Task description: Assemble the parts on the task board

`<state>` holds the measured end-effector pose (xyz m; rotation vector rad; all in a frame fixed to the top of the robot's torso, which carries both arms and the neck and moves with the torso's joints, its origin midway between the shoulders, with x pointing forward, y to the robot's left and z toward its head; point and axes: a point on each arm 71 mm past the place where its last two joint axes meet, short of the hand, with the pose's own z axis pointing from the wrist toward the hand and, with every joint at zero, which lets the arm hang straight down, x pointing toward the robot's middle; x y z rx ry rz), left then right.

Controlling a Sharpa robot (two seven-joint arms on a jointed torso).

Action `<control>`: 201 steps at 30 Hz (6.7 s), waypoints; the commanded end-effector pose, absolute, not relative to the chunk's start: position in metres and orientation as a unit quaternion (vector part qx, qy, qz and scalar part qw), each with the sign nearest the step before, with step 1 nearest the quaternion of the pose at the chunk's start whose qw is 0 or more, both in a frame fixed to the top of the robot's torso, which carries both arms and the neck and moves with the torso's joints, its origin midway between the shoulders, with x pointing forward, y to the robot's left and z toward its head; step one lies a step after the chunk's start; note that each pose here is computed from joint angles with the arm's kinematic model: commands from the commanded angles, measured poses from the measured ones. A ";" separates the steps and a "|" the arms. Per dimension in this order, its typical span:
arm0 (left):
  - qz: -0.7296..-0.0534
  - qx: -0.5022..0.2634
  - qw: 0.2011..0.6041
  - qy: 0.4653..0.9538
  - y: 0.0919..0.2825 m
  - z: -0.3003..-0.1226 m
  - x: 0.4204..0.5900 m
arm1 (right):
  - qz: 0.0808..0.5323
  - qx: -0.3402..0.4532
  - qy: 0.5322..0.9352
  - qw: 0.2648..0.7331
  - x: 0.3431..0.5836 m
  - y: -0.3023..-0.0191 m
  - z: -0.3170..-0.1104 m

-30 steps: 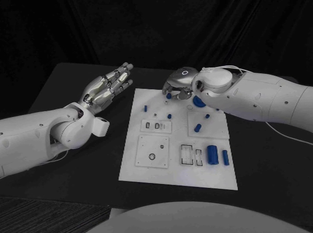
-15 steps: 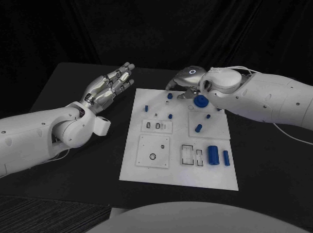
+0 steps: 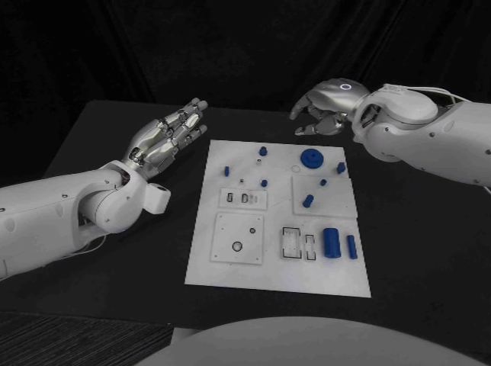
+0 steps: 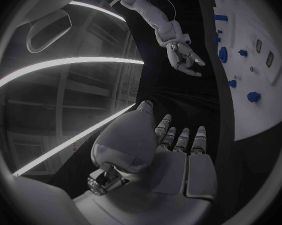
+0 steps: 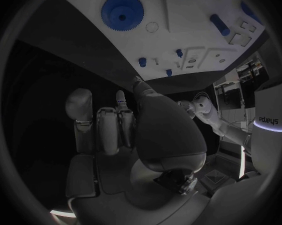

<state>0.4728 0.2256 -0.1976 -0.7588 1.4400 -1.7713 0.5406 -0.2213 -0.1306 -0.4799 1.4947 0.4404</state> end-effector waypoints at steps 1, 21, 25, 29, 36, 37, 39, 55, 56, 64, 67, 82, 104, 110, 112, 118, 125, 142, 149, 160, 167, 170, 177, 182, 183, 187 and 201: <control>-0.734 -0.262 0.374 0.502 0.225 -0.186 0.471 | 0.185 -0.124 0.718 0.660 0.541 -0.239 -0.134; -0.736 -0.263 0.367 0.505 0.224 -0.186 0.469 | 0.139 -0.104 0.766 0.619 0.534 -0.266 -0.169; -0.736 -0.262 0.366 0.505 0.224 -0.186 0.469 | 0.138 -0.107 0.767 0.617 0.533 -0.265 -0.173; -0.737 -0.262 0.364 0.506 0.223 -0.186 0.470 | 0.136 -0.117 0.766 0.617 0.532 -0.265 -0.177; -0.737 -0.262 0.361 0.507 0.223 -0.187 0.470 | 0.139 -0.126 0.762 0.619 0.528 -0.265 -0.182; -0.737 -0.262 0.361 0.507 0.223 -0.187 0.470 | 0.141 -0.126 0.762 0.620 0.528 -0.265 -0.182; -0.737 -0.262 0.361 0.508 0.223 -0.187 0.471 | 0.144 -0.128 0.759 0.622 0.527 -0.264 -0.183; -0.738 -0.262 0.358 0.509 0.222 -0.187 0.472 | 0.148 -0.140 0.753 0.626 0.524 -0.260 -0.191; -0.737 -0.262 0.358 0.509 0.222 -0.188 0.472 | 0.148 -0.141 0.752 0.626 0.524 -0.259 -0.192; -0.737 -0.262 0.358 0.510 0.222 -0.188 0.473 | 0.145 -0.146 0.752 0.627 0.525 -0.256 -0.195; -0.738 -0.261 0.356 0.510 0.221 -0.188 0.473 | 0.143 -0.147 0.753 0.626 0.526 -0.255 -0.196; -0.740 -0.261 0.351 0.511 0.221 -0.188 0.472 | 0.132 -0.145 0.762 0.617 0.529 -0.255 -0.203; -0.740 -0.262 0.343 0.515 0.220 -0.189 0.473 | 0.141 -0.148 0.759 0.618 0.526 -0.254 -0.206; -0.739 -0.263 0.343 0.517 0.222 -0.189 0.472 | 0.154 -0.148 0.746 0.631 0.522 -0.251 -0.200; -0.738 -0.264 0.343 0.518 0.222 -0.189 0.472 | 0.159 -0.150 0.741 0.635 0.520 -0.248 -0.195; -0.737 -0.265 0.341 0.520 0.222 -0.189 0.472 | 0.183 -0.164 0.724 0.644 0.517 -0.229 -0.177; -0.738 -0.264 0.336 0.522 0.220 -0.190 0.472 | 0.211 -0.188 0.716 0.639 0.513 -0.199 -0.168; -0.734 -0.267 0.337 0.526 0.222 -0.190 0.471 | 0.237 -0.223 0.721 0.612 0.521 -0.147 -0.171; -0.734 -0.267 0.337 0.526 0.221 -0.190 0.471 | 0.237 -0.230 0.724 0.606 0.526 -0.136 -0.174; -0.735 -0.266 0.334 0.527 0.219 -0.191 0.472 | 0.223 -0.249 0.728 0.599 0.530 -0.128 -0.183; -0.735 -0.266 0.332 0.527 0.218 -0.191 0.472 | 0.217 -0.256 0.730 0.596 0.532 -0.125 -0.188; -0.736 -0.266 0.331 0.528 0.217 -0.191 0.472 | 0.217 -0.258 0.730 0.595 0.532 -0.124 -0.189; -0.736 -0.265 0.330 0.528 0.217 -0.191 0.473 | 0.216 -0.259 0.732 0.592 0.531 -0.124 -0.190; -0.736 -0.265 0.330 0.528 0.217 -0.191 0.473 | 0.214 -0.259 0.734 0.590 0.532 -0.125 -0.191; -0.736 -0.265 0.329 0.529 0.216 -0.191 0.473 | 0.213 -0.259 0.735 0.589 0.532 -0.125 -0.192; -0.736 -0.265 0.329 0.529 0.216 -0.191 0.473 | 0.213 -0.259 0.736 0.588 0.531 -0.125 -0.193; -0.735 -0.266 0.327 0.531 0.215 -0.192 0.474 | 0.211 -0.259 0.740 0.584 0.531 -0.127 -0.194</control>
